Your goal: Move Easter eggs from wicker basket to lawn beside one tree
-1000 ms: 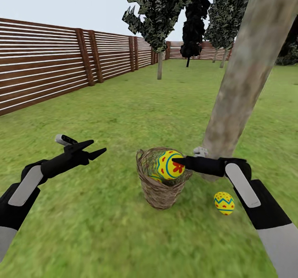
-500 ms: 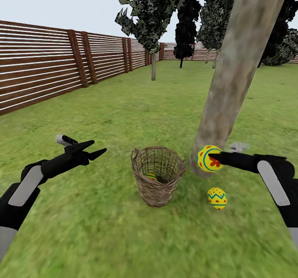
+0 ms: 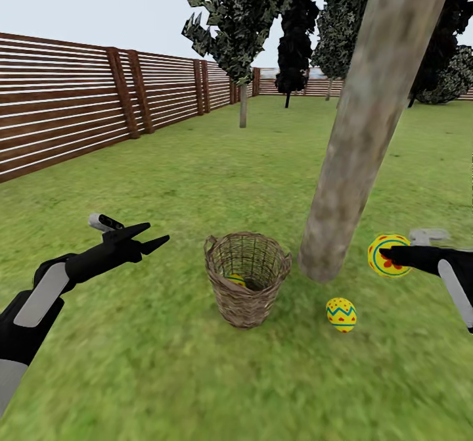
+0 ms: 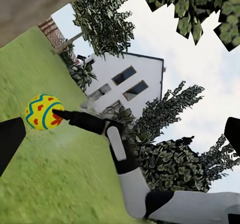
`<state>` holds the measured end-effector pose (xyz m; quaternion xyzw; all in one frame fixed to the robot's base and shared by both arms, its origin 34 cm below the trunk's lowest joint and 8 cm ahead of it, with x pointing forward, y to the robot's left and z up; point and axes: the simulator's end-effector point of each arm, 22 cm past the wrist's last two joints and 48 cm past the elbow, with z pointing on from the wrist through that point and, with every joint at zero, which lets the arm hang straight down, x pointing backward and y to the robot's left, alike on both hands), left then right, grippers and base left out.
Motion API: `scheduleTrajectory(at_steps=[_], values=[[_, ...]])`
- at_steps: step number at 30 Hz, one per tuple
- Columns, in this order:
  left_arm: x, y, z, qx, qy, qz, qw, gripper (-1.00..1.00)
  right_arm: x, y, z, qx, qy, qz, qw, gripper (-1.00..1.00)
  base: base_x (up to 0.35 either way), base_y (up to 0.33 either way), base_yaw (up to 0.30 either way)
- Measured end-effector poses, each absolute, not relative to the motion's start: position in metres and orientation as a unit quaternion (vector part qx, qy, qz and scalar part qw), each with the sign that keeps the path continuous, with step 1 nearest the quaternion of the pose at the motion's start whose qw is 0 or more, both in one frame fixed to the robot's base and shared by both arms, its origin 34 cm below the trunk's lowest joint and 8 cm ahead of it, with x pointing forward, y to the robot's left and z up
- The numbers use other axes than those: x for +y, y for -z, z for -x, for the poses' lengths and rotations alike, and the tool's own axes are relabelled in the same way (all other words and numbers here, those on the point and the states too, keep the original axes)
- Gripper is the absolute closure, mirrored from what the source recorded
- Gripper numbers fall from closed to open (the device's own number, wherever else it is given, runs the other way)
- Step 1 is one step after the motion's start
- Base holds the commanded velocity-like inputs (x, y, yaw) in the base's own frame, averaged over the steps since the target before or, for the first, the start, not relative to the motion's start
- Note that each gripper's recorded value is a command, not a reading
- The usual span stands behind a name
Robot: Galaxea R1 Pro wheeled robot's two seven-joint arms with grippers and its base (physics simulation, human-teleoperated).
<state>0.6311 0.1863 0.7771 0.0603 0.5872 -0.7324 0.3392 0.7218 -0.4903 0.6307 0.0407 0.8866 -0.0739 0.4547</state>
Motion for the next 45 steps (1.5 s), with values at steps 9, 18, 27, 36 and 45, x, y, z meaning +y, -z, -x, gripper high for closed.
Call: scheduleTrajectory(at_steps=[9,18,27,36,45], values=[[0.163,-0.767,-0.624,0.592,0.739,-0.069,0.315,-1.0,-0.503,-0.457,-0.712,0.878,0.102,-0.031,0.467,1.0,0.0,-0.334,0.0],[0.079,-0.779,-0.591,0.548,0.786,-0.112,0.263,-1.0,-0.421,-0.372,-0.689,0.902,0.072,-0.012,0.427,1.0,0.0,-0.143,0.0],[-0.052,-0.773,-0.523,0.485,0.839,-0.161,0.187,-1.0,-0.434,-0.377,-0.7,0.888,0.097,-0.017,0.45,1.0,0.0,0.0,0.0],[-0.082,-0.743,-0.53,0.541,0.797,-0.158,0.219,-1.0,-0.434,-0.376,-0.7,0.884,0.122,0.011,0.451,1.0,0.116,-0.272,0.0],[-0.086,-0.743,-0.53,0.543,0.795,-0.158,0.219,-1.0,-0.369,-0.345,-0.691,0.897,0.096,0.079,0.424,1.0,0.252,-0.137,0.0]])
